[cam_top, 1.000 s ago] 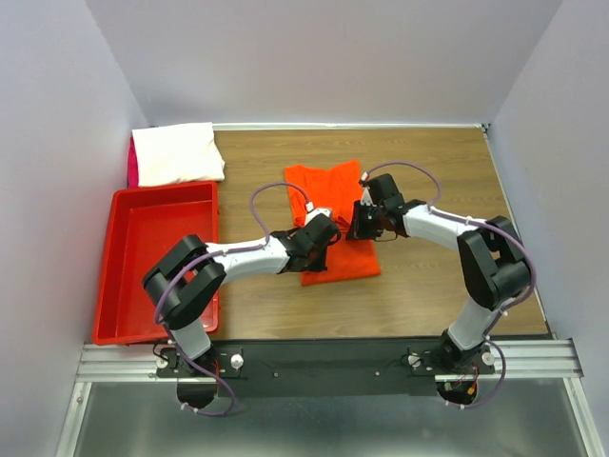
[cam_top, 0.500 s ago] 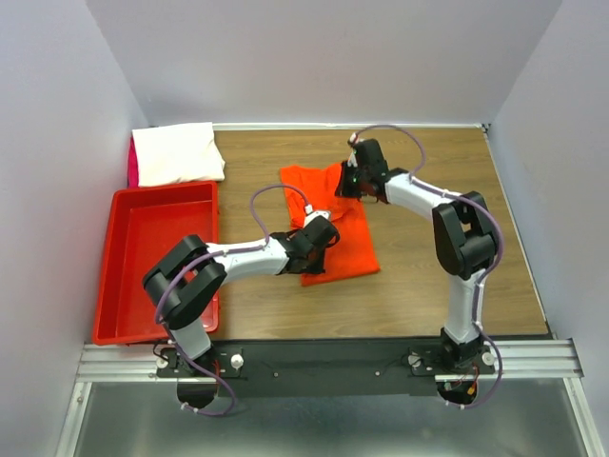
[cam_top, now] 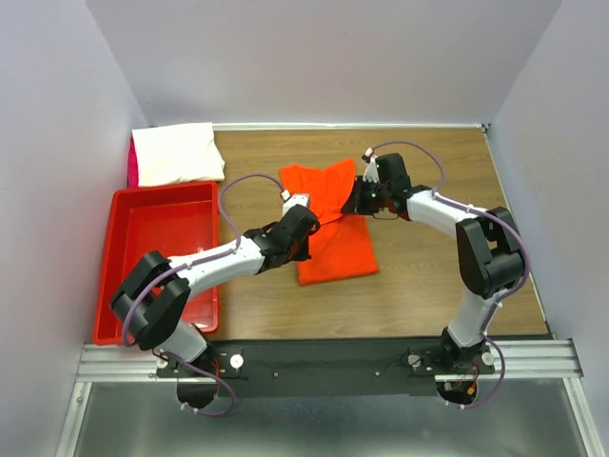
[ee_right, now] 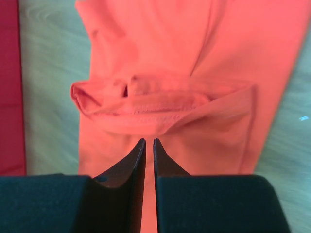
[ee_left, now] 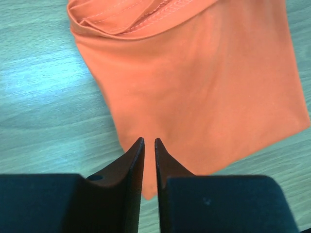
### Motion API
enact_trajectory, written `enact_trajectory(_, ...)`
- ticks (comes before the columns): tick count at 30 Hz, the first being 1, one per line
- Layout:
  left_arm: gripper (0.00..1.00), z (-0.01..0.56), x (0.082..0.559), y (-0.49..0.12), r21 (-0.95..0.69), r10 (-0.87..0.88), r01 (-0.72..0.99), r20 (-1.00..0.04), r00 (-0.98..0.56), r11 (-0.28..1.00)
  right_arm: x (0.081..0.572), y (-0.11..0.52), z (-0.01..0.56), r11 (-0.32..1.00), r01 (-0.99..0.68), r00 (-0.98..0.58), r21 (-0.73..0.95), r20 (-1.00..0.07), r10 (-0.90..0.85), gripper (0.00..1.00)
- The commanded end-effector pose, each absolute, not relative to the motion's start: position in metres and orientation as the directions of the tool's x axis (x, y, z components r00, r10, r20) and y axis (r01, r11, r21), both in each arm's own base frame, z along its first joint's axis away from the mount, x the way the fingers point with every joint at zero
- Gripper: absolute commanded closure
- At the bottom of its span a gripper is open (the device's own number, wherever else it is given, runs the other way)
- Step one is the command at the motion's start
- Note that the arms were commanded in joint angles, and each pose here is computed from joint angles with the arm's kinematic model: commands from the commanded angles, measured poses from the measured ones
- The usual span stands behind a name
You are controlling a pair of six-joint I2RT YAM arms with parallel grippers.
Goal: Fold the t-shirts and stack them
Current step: Fold the tshirt
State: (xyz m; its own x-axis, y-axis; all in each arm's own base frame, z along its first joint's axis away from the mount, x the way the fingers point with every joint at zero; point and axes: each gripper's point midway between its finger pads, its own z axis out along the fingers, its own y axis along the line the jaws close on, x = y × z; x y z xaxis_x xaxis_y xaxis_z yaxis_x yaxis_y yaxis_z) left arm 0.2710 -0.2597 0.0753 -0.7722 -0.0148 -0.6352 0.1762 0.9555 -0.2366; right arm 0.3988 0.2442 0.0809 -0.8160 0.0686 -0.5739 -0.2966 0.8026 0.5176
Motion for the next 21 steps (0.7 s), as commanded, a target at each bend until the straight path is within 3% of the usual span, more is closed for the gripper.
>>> enact_trajectory(1,0.77,0.072,0.274,-0.267,-0.252,-0.017,0.191,-0.643,-0.765,0.949,0.367,0.257,0.064,0.734,-0.313,-0.857,0.603,-0.512,0.056,0.82)
enact_trajectory(11,0.76,0.046,0.274,-0.282,-0.254,0.029,0.221,-0.592,-0.805,0.942,0.378,0.253,0.033,0.767,-0.247,-0.852,0.592,-0.510,0.120,0.81)
enact_trajectory(21,0.76,0.042,0.267,-0.277,-0.250,0.038,0.221,-0.576,-0.816,0.943,0.420,0.275,0.045,0.735,-0.284,-0.828,0.616,-0.544,0.136,0.81)
